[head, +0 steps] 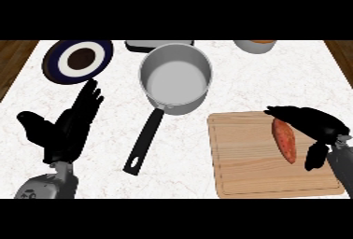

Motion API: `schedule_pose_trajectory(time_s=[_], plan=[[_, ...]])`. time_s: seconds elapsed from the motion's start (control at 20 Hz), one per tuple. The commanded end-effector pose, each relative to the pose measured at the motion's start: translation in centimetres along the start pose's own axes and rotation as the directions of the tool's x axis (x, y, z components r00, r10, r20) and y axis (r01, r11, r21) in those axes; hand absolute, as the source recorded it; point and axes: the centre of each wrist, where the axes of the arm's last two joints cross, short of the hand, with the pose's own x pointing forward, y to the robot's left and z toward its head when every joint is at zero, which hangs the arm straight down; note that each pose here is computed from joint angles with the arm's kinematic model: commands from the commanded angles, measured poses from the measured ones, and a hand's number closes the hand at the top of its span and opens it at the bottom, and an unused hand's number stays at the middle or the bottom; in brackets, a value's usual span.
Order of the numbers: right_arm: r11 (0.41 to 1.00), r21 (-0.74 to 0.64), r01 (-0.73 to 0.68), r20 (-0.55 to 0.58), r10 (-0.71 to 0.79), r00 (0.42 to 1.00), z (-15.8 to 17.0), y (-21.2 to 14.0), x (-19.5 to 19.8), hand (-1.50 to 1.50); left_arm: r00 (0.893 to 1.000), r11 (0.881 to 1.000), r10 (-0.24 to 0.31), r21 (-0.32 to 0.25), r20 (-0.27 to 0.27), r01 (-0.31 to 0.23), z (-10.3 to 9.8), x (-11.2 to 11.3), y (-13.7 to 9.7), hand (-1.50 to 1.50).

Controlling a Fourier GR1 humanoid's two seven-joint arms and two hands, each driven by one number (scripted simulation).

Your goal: Pick the sweet potato from the cutting board and place it in the pot

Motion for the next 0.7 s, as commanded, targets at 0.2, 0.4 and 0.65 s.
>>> schedule_pose_trajectory(time_s=[0.2,0.4,0.65], plan=[[1.000,0.018,0.019,0.007,-0.019,1.000,-1.1,0.6,-0.4,-1.50,1.000,1.000,0.003,0.011,0.002,-0.003,-0.9,0.5,-0.7,0.00],[0.998,-0.042,0.044,0.157,-0.037,0.987,-3.7,3.0,1.9,1.50,1.000,1.000,0.011,0.001,-0.001,-0.011,-1.9,0.4,-2.7,0.00],[0.998,-0.060,0.027,0.168,-0.017,0.986,-2.0,1.8,-1.0,1.50,1.000,1.000,-0.011,-0.002,0.001,0.011,-0.5,0.7,0.0,0.00]])
